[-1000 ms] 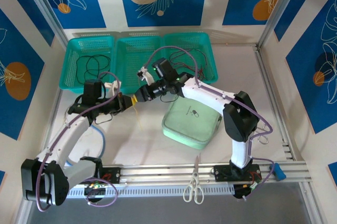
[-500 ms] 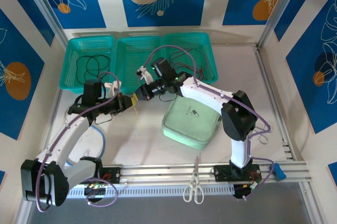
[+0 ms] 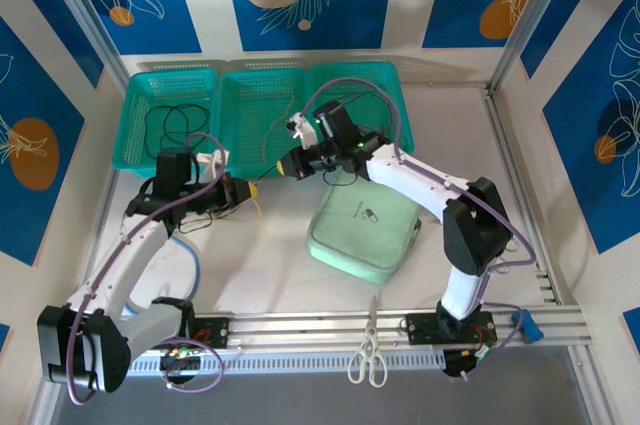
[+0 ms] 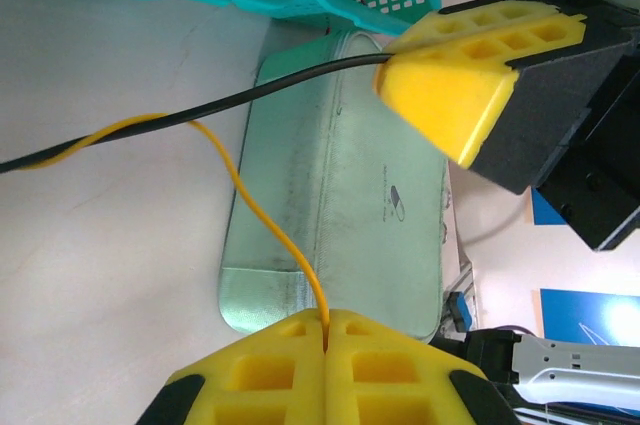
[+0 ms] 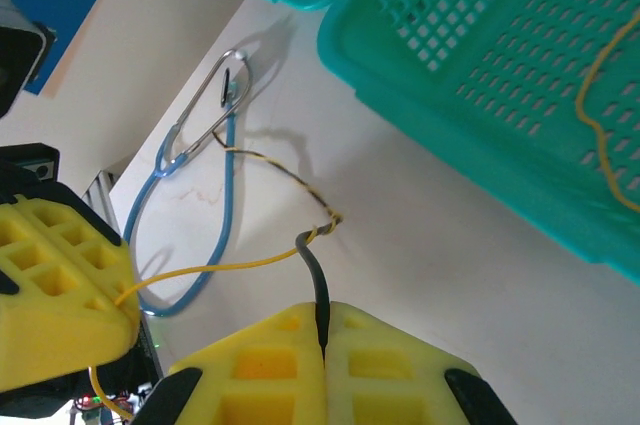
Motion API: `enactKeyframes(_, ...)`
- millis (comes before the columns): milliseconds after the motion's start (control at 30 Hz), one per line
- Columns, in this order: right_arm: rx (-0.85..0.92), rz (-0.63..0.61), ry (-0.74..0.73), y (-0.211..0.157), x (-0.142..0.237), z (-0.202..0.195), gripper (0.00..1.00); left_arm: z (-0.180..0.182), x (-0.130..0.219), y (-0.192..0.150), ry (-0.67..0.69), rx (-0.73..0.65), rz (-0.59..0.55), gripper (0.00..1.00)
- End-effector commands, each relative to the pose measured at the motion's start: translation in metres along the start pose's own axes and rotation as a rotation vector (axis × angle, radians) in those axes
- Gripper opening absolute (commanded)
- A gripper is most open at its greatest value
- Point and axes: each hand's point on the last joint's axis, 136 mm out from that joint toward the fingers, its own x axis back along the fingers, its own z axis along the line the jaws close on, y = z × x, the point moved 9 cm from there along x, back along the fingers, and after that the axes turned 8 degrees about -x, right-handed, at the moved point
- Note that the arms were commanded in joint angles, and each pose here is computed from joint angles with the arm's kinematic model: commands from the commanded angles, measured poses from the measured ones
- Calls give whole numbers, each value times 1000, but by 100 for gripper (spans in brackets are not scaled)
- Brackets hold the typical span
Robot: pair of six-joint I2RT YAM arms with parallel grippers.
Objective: Untangle the cables
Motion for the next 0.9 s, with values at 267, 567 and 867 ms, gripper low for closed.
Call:
enactKeyframes(267,22,-146,-42,1,42,-7,0,-30,24,20,3,-66,-104,0)
enactKeyframes(567,7,-276,-67,9,87,-15,0,-28,47,18,81,-62,-188,0)
enactKeyframes(867,4,-368,-107,14,122,-22,0,-29,72,29,106,-46,-254,0)
